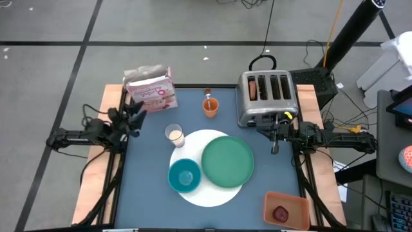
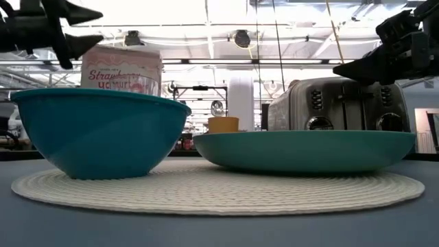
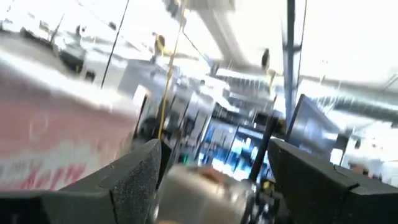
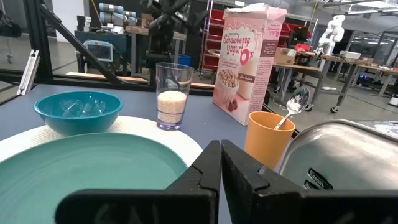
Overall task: Arrange a breakfast setting
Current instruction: Pour the cereal from the cereal box into the blue bowl
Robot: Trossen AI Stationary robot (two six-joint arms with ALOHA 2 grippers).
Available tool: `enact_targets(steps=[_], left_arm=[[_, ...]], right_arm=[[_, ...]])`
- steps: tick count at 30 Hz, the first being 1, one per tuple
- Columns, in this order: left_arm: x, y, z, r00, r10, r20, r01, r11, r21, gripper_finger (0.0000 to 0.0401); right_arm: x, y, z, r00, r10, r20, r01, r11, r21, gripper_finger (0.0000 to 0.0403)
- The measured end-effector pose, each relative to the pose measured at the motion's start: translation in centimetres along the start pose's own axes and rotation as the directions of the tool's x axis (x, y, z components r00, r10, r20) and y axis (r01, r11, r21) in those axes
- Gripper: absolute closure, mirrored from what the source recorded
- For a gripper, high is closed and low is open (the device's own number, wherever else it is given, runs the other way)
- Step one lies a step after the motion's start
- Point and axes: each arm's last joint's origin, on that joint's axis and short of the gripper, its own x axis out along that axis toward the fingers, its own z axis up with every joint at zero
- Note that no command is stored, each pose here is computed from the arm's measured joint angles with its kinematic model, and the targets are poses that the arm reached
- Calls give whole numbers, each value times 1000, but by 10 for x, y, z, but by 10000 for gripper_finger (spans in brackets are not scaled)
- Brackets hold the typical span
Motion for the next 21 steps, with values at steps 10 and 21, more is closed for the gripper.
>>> enact_targets(steps=[10, 21], left_arm=[[22, -16, 30, 1000, -18, -22, 21, 992, 123, 100], [84, -48, 80, 963, 105, -249, 12, 904, 427, 100]], right_arm=[[0, 0, 0, 1000, 0, 0, 0, 1000, 0, 394], [0, 0, 0, 1000, 0, 0, 0, 1000, 0, 394]])
